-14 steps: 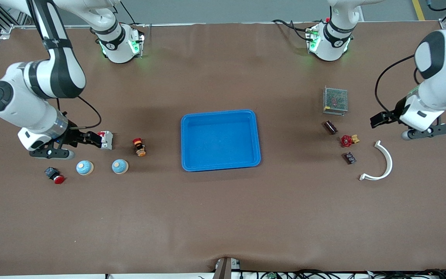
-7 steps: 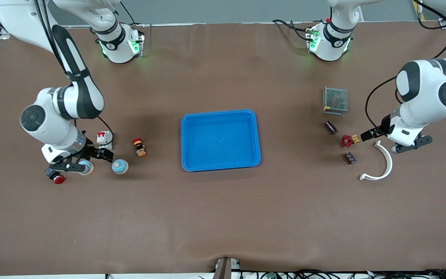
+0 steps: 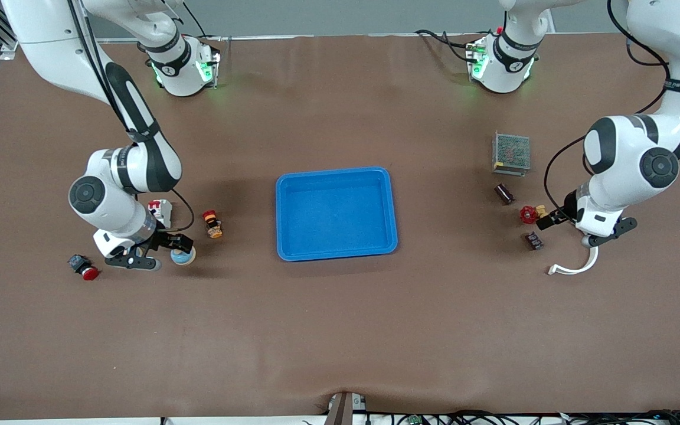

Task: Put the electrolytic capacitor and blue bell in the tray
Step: 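Reach the right gripper to a blue bell while the left gripper reaches a capacitor, then close the right gripper on the bell while the left gripper grips the capacitor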

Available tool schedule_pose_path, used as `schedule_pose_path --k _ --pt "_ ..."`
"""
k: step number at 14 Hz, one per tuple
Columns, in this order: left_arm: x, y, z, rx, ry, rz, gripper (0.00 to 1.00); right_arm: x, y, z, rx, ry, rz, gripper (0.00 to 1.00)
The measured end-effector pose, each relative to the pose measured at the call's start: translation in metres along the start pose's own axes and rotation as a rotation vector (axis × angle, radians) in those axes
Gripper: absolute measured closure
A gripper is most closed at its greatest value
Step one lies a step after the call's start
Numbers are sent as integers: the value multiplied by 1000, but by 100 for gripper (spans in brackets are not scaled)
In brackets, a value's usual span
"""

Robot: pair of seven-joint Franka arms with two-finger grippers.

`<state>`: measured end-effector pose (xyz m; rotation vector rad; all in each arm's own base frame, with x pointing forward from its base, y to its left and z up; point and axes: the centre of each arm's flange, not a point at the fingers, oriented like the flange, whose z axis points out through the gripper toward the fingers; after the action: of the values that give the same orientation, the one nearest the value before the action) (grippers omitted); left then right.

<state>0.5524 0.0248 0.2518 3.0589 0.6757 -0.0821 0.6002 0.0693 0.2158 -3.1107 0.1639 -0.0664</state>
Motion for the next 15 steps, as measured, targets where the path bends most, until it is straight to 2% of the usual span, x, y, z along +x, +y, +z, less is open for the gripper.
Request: schedule_pose_path --k 1,7,15 --pt "0 2 6 -3 2 -9 18 0 -4 6 -1 0 -3 0" --pt "-2 22 37 -25 25 -37 29 7 -6 26 -5 4 -2 0" --pt "4 24 49 -41 47 -39 33 11 -2 38 -13 -4 3 0"
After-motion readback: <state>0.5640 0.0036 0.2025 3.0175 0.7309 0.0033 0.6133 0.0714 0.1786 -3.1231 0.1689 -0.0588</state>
